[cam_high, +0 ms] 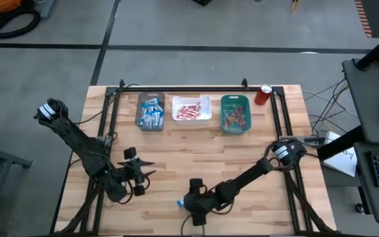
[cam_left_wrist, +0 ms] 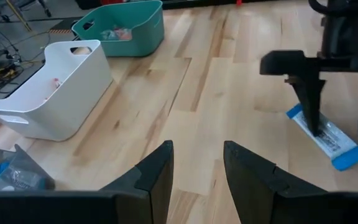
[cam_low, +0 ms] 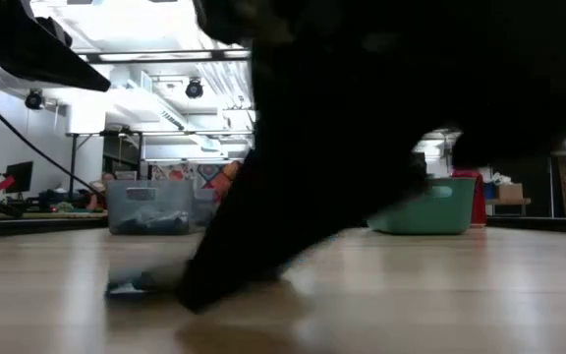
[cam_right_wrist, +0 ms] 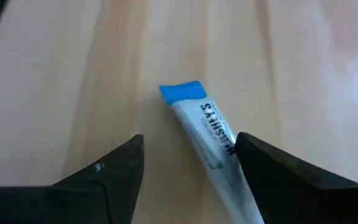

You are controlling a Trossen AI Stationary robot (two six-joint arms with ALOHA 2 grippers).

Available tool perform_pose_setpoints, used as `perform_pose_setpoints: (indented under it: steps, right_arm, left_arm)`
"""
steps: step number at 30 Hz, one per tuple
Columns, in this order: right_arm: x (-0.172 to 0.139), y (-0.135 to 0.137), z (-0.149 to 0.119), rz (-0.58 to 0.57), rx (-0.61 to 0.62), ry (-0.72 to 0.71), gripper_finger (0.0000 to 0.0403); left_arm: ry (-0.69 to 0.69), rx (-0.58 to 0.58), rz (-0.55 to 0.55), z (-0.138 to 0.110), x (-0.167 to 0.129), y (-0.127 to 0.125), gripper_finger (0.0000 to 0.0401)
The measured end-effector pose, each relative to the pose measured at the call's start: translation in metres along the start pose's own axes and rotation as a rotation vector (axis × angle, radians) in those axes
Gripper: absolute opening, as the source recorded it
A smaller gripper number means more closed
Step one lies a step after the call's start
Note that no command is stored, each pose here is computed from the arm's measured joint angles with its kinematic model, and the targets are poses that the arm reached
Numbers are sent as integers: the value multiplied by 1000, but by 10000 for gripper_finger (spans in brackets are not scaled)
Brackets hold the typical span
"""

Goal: Sort candy
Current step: Put the white chocolate into the gray bin

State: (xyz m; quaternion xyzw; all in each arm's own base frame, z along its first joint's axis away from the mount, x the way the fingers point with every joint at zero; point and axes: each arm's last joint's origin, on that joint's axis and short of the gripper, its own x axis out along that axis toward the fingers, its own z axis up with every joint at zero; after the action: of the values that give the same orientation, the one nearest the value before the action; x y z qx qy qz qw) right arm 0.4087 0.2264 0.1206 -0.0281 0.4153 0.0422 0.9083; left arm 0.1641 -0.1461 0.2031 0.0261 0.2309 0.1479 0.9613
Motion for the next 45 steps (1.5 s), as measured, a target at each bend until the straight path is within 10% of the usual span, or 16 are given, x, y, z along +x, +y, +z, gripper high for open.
perform_pose_setpoints:
  steps: [17, 26, 45]
  right_arm:
    - [6, -37, 9, 40, 61, 71, 24]
    - [3, -74, 25, 77, -5, -30, 22]
    - [-22, -109, 67, -37, -98, -440, 20]
  left_arm:
    - [49, 80, -72, -5, 5, -9, 125]
    - [-65, 124, -285, 9, 4, -24, 150]
    - [-95, 3, -118, -10, 11, -13, 203]
